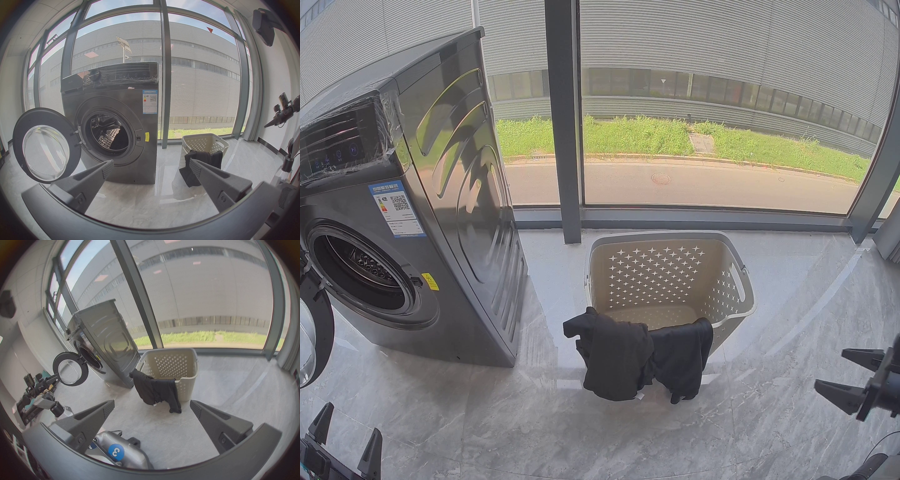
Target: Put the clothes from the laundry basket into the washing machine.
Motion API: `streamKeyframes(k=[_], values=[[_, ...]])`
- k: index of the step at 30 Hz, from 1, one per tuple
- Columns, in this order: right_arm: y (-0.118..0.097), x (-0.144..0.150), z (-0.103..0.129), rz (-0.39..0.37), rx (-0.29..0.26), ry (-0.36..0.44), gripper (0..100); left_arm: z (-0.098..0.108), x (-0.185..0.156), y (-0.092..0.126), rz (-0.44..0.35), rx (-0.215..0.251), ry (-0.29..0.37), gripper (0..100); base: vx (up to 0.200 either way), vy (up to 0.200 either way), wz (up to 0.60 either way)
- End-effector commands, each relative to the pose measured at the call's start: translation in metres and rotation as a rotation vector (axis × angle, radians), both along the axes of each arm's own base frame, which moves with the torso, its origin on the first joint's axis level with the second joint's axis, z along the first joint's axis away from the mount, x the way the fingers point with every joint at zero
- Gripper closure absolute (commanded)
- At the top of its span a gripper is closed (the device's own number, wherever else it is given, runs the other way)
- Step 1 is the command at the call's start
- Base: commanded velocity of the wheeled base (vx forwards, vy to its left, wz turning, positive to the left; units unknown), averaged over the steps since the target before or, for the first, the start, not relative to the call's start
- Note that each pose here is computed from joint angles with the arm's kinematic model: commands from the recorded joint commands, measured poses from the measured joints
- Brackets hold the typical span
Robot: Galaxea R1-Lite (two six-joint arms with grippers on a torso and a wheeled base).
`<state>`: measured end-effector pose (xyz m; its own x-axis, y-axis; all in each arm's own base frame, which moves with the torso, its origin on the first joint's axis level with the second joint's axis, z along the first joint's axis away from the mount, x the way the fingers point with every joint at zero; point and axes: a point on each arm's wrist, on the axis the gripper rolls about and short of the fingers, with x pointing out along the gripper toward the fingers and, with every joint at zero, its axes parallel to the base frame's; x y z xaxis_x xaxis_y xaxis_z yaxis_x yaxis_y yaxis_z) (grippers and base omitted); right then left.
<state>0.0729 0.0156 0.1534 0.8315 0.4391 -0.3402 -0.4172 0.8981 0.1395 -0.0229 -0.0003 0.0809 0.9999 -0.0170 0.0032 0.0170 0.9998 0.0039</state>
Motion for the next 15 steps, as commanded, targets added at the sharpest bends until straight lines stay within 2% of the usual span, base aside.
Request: streamKeyframes(k=[1,6,8,11,15], values=[[0.030,0.084,-0.050,0.097,0.049,0.361,0,-0.005,0.000,0.000,0.000,-0.005,-0.001,0,0.000,0.000,0.00],[0.039,0.111,-0.077,0.084,0.004,0.372,0,-0.004,0.000,0.000,0.000,-0.005,-0.003,0,0.000,0.000,0.00],[0.045,0.124,-0.091,0.050,-0.032,0.373,0,-0.004,0.000,0.000,0.000,-0.005,-0.003,0,0.000,0.000,0.00],[0.051,0.134,-0.103,0.041,-0.047,0.368,0,-0.005,0.000,0.000,0.000,-0.007,-0.001,0,0.000,0.000,0.00],[0.056,0.144,-0.109,0.039,-0.040,0.355,0,-0.005,0.000,0.000,0.000,-0.005,-0.001,0,0.000,0.000,0.00]])
